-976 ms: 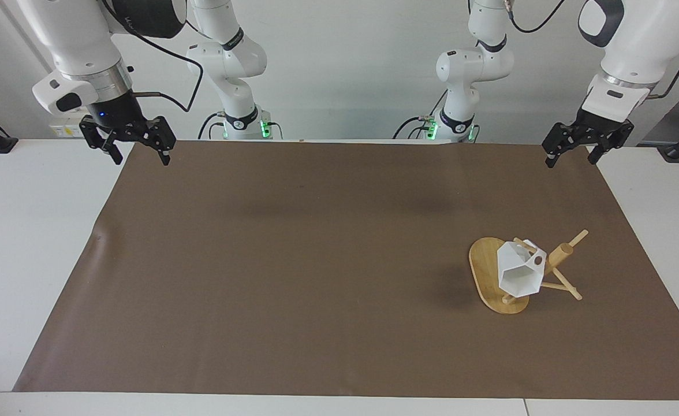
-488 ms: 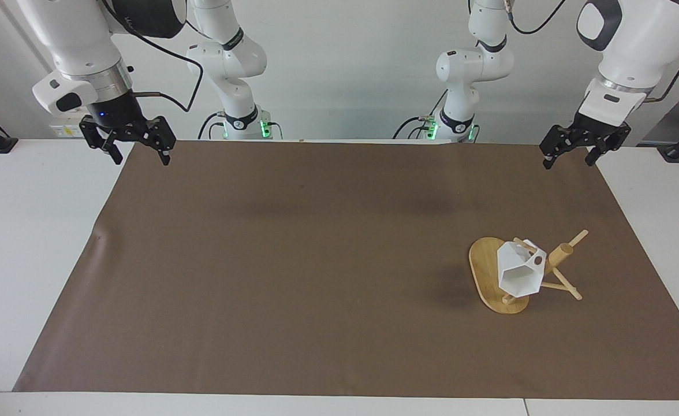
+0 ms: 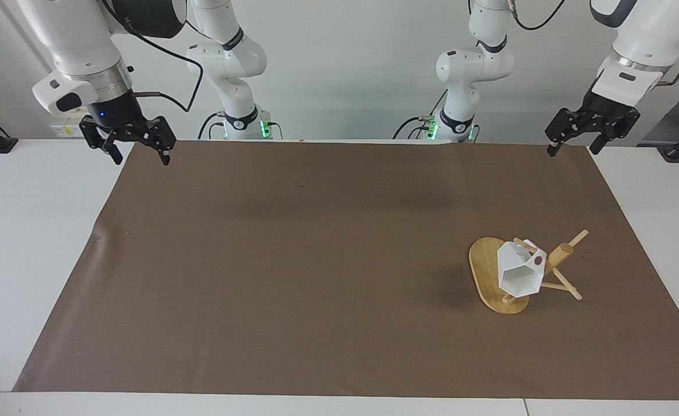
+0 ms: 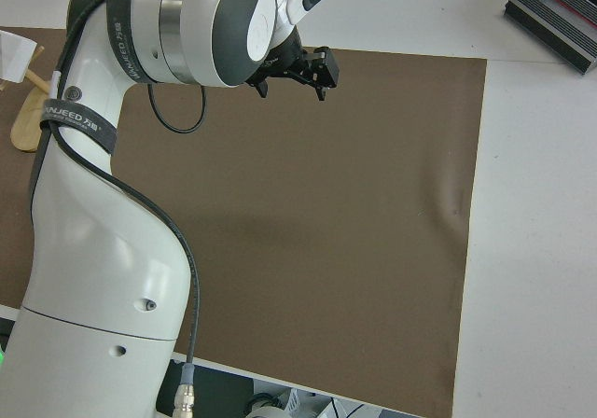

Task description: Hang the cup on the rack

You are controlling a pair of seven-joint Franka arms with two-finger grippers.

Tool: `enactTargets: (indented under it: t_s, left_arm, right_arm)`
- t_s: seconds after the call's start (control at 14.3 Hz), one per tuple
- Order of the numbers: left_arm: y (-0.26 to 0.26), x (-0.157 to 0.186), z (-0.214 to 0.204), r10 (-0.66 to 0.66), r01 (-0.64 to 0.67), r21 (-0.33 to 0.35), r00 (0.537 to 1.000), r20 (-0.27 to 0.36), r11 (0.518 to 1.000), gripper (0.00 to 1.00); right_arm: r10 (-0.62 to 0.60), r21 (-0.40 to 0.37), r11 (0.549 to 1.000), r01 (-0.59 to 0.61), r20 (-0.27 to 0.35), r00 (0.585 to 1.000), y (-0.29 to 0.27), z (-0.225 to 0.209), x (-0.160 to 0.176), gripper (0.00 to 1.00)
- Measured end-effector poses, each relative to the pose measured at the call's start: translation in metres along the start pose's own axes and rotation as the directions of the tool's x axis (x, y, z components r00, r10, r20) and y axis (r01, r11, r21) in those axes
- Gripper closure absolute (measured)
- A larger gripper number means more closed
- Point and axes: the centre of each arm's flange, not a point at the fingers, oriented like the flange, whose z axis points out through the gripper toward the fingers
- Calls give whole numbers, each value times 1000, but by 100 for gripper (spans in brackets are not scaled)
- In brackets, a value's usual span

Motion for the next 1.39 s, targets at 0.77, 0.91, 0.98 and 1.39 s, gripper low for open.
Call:
enactTargets:
  t_s: [0.77,0.91,0.98,1.39]
  left_arm:
    - [15,4,13,33,-33,0,999,24,999,0]
    - [15,4,13,33,-33,0,999,24,999,0]
    - [15,4,13,33,-33,0,999,24,999,0]
    - [15,4,14,33,-33,0,999,27,999,0]
  right_arm:
    - [0,0,1000,0,0,1000,0,0,0,0]
    - [0,0,1000,0,0,1000,0,0,0,0]
    - [0,0,1000,0,0,1000,0,0,0,0]
    - [0,0,1000,0,0,1000,0,0,0,0]
